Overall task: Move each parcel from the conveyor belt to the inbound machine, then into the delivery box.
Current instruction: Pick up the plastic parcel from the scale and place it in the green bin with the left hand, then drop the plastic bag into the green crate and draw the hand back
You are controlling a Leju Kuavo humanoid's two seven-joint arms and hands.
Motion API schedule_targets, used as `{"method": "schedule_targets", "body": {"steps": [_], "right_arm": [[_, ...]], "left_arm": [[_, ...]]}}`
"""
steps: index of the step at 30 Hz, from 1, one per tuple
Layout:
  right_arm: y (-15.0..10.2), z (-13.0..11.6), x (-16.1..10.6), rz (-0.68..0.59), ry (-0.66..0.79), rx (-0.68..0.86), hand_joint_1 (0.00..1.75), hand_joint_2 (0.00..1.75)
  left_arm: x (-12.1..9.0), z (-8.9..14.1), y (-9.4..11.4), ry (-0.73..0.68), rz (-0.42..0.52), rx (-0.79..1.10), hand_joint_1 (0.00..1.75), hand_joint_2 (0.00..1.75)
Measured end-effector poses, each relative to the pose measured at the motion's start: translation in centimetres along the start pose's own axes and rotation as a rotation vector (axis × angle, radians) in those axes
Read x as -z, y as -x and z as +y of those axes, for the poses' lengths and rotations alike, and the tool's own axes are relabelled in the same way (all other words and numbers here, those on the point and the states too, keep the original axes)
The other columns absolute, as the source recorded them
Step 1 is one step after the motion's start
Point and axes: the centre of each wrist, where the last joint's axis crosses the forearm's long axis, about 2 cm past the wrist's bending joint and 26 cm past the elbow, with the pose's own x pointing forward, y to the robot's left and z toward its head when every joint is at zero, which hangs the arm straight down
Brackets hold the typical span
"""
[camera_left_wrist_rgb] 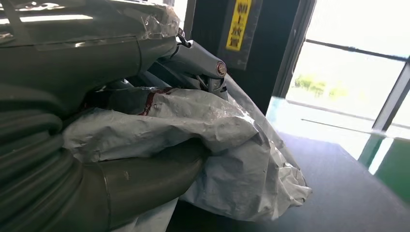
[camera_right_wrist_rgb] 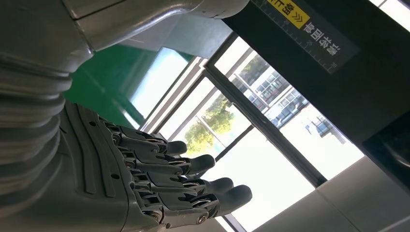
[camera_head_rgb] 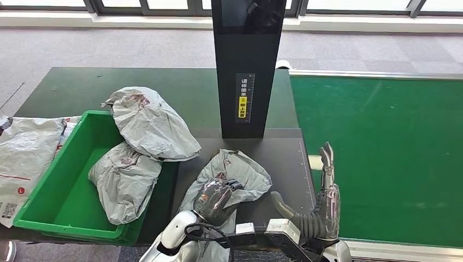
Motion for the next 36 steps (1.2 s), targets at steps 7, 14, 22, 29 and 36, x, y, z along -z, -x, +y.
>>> {"method": "schedule_targets", "body": {"steps": [7,14,22,29,36], "right_arm": [[-0.1,-0.1,0.1,-0.003,0.009,-0.002,0.00,1.75],[-0.1,-0.1,0.0,0.003,0.035,0.008,0.00,1.75],[-0.2,-0.1,0.0,0.003,0.036,0.011,0.00,1.75],[-0.2,-0.1,0.0,0.002,0.036,0.012,0.00,1.75],[-0.2,-0.1,0.0,0.002,0.037,0.012,0.00,1.75]], "left_arm": [[-0.6,3.8,-0.2,-0.443,-0.029,-0.032,1.75,1.75],[-3.5,12.4,1.2,-1.013,-0.086,-0.096,1.75,1.75],[-6.3,17.8,1.7,-1.261,-0.072,-0.046,1.75,1.75],[-7.3,19.4,1.7,-1.321,-0.073,-0.001,1.75,1.75],[-7.7,19.8,1.7,-1.339,-0.072,0.015,1.75,1.75]]}}
